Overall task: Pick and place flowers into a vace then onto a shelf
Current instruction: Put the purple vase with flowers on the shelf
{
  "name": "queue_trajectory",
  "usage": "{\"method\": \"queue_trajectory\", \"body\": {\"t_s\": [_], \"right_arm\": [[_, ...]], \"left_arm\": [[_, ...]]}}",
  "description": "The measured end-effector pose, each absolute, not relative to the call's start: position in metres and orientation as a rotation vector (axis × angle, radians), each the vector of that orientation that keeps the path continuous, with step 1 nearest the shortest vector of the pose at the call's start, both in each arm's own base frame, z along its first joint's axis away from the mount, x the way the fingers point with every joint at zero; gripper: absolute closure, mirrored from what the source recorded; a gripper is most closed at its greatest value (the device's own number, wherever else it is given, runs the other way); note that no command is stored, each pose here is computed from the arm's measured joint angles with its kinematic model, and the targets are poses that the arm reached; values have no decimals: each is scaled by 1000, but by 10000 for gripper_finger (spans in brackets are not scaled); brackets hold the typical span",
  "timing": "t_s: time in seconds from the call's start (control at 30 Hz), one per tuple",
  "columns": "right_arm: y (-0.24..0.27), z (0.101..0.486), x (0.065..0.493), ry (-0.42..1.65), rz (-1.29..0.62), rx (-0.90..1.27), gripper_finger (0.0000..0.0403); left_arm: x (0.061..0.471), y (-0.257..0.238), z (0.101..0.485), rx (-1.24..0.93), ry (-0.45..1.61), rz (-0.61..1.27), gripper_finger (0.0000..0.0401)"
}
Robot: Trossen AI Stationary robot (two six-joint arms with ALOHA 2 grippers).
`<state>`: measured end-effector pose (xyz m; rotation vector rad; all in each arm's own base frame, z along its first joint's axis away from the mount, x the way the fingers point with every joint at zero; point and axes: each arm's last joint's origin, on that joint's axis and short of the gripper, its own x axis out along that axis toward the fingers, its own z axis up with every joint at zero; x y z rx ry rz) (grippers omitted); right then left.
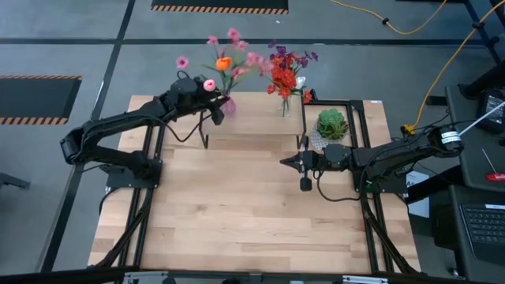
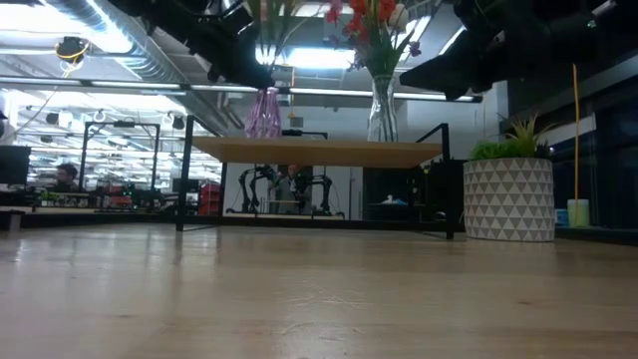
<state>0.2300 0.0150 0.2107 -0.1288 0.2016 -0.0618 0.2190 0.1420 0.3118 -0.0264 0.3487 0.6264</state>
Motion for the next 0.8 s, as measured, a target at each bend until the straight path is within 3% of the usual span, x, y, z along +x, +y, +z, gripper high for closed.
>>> {"method": "queue_trajectory", "body": {"t_s": [0.8], "right_arm": [[15, 210, 230, 207, -57, -165, 400]], "left_arm": [[230, 160, 300, -72, 341, 676, 300]]}}
